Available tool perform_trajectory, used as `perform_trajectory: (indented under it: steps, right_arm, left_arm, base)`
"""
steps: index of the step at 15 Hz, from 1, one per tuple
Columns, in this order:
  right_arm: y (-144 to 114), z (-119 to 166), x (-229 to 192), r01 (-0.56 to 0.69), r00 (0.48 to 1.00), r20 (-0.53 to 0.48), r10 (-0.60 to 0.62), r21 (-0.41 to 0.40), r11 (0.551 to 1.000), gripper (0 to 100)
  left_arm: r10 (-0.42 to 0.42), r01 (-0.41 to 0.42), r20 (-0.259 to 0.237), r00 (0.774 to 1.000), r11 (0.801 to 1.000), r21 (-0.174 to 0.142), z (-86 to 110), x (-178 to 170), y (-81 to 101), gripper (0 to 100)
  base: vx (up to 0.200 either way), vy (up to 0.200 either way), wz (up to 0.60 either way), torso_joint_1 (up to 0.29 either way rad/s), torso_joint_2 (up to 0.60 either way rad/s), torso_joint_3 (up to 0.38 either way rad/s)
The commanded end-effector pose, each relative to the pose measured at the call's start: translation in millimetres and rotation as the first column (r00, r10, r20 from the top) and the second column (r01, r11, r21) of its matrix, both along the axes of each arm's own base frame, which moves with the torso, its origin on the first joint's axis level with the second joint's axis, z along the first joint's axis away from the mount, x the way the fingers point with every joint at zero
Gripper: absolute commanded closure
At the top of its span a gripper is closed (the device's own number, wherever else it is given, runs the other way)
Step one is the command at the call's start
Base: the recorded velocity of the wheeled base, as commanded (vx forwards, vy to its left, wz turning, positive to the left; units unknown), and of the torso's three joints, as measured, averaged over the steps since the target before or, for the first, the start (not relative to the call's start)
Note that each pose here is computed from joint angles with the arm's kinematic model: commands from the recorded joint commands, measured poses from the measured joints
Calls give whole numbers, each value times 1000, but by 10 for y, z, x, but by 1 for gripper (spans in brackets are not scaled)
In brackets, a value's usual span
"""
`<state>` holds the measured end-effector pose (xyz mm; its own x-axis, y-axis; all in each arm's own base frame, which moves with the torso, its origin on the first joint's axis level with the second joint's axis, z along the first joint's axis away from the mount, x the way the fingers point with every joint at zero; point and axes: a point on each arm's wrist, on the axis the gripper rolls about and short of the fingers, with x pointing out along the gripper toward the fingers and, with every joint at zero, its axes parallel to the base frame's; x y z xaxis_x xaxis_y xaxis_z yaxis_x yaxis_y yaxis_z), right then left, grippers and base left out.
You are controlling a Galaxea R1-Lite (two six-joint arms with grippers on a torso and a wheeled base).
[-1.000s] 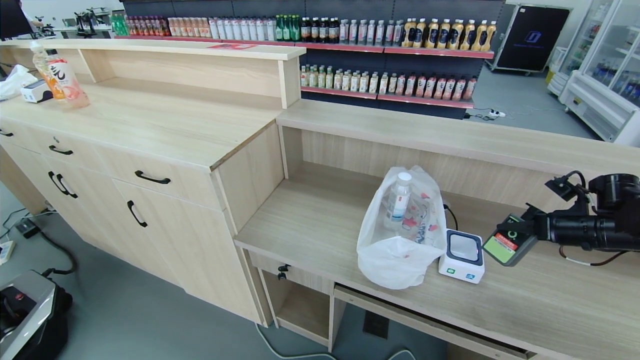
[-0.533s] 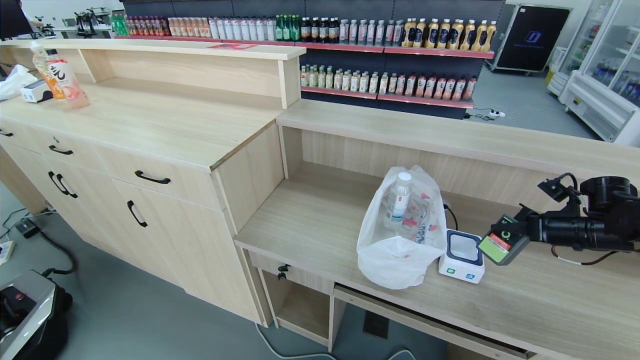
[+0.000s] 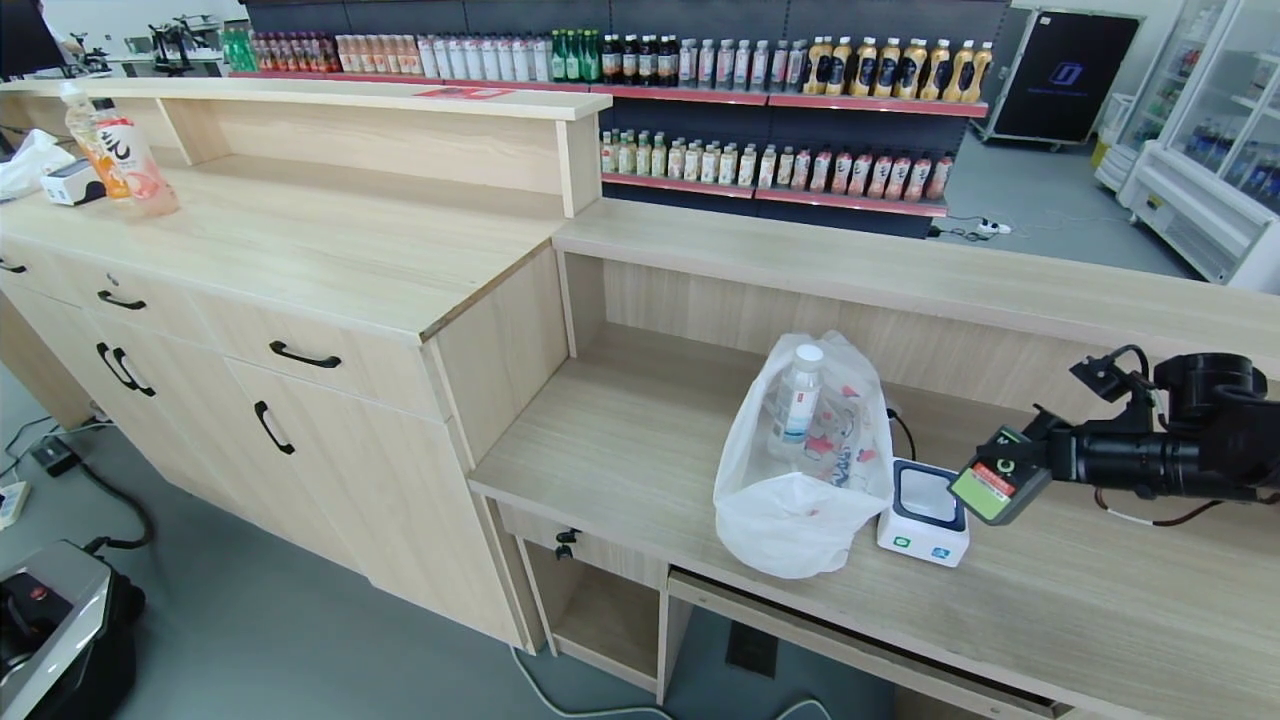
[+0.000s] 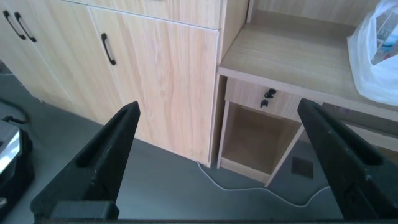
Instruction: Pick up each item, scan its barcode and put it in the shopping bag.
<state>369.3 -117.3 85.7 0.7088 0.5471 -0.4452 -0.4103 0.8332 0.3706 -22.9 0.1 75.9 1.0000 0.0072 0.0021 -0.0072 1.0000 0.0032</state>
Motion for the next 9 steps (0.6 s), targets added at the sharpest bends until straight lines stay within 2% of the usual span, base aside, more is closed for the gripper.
perform_trajectory:
  steps: [1, 9]
  right_arm:
    - [42, -43, 26, -12, 1000, -7, 12, 2, 1000, 100]
    - [217, -142, 192, -64, 996, 54, 65, -24, 998, 100]
  left_arm:
    - [0, 0, 1, 1000, 1000, 0, 1, 0, 0, 0]
    - [0, 0, -1, 1000, 1000, 0, -3, 1, 0, 0]
  base:
    - [0, 0, 0, 0, 0, 0]
    - [0, 0, 0, 0, 0, 0]
